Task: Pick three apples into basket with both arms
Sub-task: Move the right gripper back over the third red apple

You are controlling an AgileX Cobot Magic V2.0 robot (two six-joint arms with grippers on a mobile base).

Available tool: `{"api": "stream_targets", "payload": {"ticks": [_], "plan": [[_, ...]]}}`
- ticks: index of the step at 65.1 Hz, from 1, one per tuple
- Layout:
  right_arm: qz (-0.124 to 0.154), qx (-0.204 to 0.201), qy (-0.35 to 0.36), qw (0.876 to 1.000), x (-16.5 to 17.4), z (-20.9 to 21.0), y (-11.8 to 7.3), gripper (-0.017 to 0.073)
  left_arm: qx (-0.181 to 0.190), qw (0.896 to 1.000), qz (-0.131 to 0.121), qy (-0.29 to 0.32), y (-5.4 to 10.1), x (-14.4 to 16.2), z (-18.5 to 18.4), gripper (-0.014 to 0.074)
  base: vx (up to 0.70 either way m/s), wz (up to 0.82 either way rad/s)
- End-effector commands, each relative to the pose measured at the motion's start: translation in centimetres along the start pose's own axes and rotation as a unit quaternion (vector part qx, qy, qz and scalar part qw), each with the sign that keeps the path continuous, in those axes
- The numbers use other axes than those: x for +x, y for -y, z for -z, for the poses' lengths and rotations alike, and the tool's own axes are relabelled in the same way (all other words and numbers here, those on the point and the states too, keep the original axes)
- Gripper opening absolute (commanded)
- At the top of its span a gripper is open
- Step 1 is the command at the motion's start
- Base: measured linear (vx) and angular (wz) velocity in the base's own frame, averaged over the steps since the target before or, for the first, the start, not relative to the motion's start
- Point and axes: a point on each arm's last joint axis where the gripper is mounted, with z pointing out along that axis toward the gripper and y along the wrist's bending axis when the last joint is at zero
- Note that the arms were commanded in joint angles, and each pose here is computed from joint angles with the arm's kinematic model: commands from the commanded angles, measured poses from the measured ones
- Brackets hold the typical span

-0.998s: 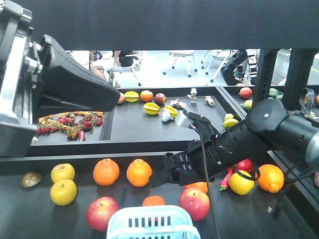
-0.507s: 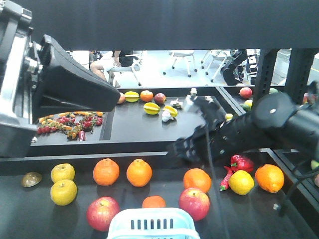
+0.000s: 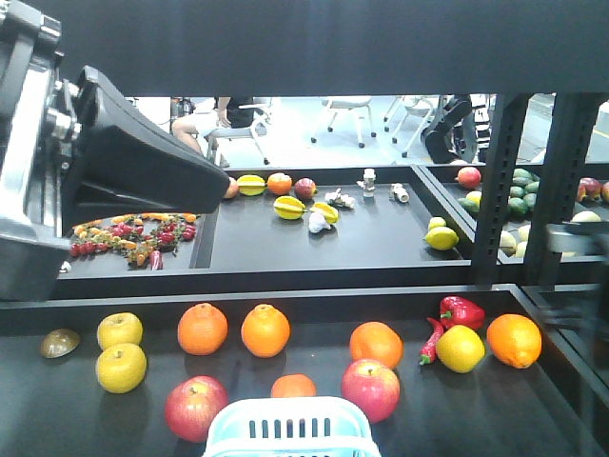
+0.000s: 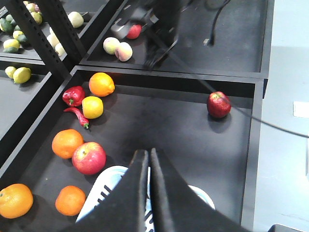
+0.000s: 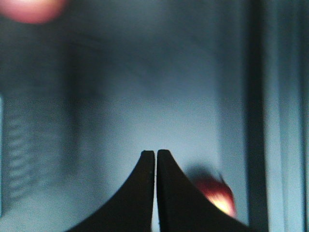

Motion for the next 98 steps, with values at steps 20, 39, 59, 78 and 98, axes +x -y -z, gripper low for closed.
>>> {"api": "stream_targets", "payload": {"ticks": [20, 39, 59, 78, 98], "plan": [[-0.042, 0.005, -0.065, 0.997, 9.9, 2.1, 1.8, -0.0001, -0.004, 0.999, -0.001, 0.041, 0.6, -1.0, 1.4, -0.0008, 0.00, 0.00], [-0.063, -0.002, -0.063, 0.996, 11.8, 2.7, 1.4, 0.0073, -0.003, 0.999, -0.001, 0.042, 0.7, -1.0, 1.4, -0.0008, 0.00, 0.00], [-0.098, -0.017, -0.059, 0.993, 11.9, 2.9, 1.1, 0.0452, -0.004, 0.999, -0.001, 0.041, 0.7, -1.0, 1.4, -0.0008, 0.00, 0.00], [-0.109, 0.050, -0.097, 0.988, 11.7, 1.0, 4.1, 0.0642, -0.004, 0.999, -0.001, 0.041, 0.7, -1.0, 1.4, -0.0008, 0.00, 0.00], [-0.123, 0.037, -0.125, 0.984, 11.2, -2.4, 7.3, 0.0585, -0.004, 0.999, -0.001, 0.041, 0.7, -1.0, 1.4, -0.0008, 0.00, 0.00]]}}
